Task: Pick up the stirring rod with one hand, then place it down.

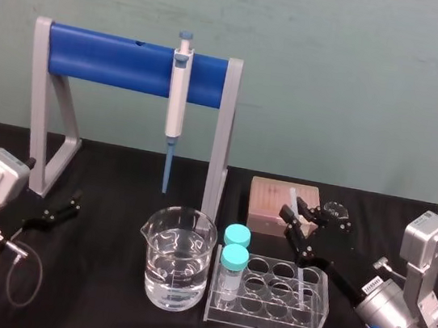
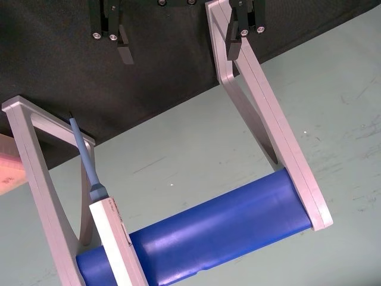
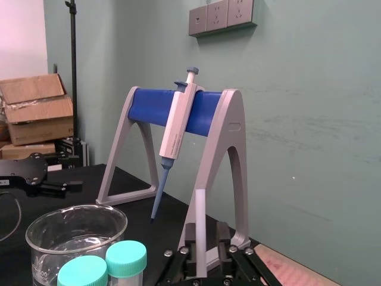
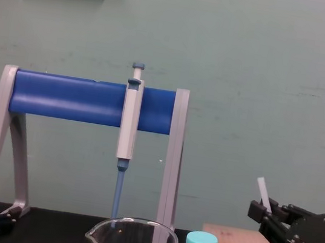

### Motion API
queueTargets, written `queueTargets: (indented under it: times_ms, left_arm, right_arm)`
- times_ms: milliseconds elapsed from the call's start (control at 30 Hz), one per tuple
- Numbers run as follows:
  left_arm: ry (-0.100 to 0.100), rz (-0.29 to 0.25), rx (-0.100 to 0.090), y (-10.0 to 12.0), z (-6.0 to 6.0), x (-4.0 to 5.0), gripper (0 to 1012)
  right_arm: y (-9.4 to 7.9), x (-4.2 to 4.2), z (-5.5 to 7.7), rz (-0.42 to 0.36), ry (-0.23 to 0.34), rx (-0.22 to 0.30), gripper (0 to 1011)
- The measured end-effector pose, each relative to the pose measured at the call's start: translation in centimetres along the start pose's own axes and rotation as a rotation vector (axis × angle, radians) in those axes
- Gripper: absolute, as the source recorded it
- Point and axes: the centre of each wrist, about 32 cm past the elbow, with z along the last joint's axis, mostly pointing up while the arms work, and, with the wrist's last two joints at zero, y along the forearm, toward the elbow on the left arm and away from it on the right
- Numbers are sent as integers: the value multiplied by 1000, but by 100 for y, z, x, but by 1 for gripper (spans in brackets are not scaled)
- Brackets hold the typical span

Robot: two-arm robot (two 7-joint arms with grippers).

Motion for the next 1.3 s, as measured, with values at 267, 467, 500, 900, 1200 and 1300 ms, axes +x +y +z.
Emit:
queueTargets:
  times_ms: [267, 467, 500, 900, 1200, 1300]
  left_arm:
    - [0, 0, 0, 0, 0, 0, 1000]
    - [0, 0, 0, 0, 0, 0, 1001]
    - [0, 0, 0, 0, 0, 0, 1000]
    - [0, 0, 0, 0, 0, 0, 1000]
    - [0, 0, 0, 0, 0, 0, 1000]
    - [0, 0, 0, 0, 0, 0, 1000]
  right_arm:
    - [2, -2, 0, 0, 1, 1, 438]
    - [2, -2, 0, 0, 0, 2, 664]
    - [2, -2, 0, 0, 0, 2, 685]
    - [2, -2, 0, 0, 0, 2, 1002]
    - [16, -9, 41, -16, -21, 27, 1003]
    - [22, -36, 86, -48, -47, 75, 1003]
